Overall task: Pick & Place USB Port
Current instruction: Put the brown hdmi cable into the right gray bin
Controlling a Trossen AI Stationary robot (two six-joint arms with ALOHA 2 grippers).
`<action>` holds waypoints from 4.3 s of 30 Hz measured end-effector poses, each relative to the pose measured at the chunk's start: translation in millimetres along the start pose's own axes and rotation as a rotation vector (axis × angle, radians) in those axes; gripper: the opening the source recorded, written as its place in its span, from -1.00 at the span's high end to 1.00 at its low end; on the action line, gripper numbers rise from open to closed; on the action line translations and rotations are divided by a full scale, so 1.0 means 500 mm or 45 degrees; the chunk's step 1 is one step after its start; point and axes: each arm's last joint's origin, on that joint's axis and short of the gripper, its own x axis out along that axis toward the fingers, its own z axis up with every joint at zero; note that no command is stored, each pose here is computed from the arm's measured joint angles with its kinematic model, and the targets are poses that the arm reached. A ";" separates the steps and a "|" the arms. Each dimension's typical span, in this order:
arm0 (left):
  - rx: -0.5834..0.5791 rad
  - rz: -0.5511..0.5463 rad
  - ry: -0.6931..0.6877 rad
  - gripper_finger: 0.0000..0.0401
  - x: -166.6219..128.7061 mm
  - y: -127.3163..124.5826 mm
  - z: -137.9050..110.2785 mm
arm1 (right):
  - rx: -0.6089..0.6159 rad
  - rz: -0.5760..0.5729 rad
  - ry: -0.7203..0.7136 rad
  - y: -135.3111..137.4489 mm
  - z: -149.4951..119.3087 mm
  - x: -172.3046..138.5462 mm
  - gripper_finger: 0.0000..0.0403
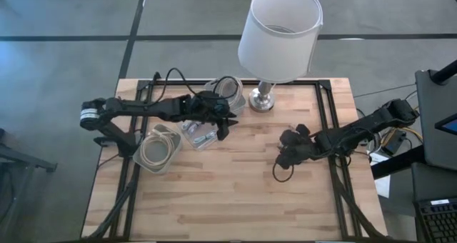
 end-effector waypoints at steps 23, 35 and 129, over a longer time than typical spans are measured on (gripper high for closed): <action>-0.002 0.008 -0.015 0.35 0.002 0.001 -0.004 | 0.186 0.140 0.157 -0.040 -0.106 0.087 0.08; -0.002 0.006 -0.019 0.35 0.002 0.001 -0.003 | 0.142 0.162 0.162 -0.054 -0.130 0.103 0.37; 1.508 -0.102 -0.390 0.07 0.157 -0.198 -0.140 | -0.123 0.718 -0.243 0.070 0.044 -0.007 0.81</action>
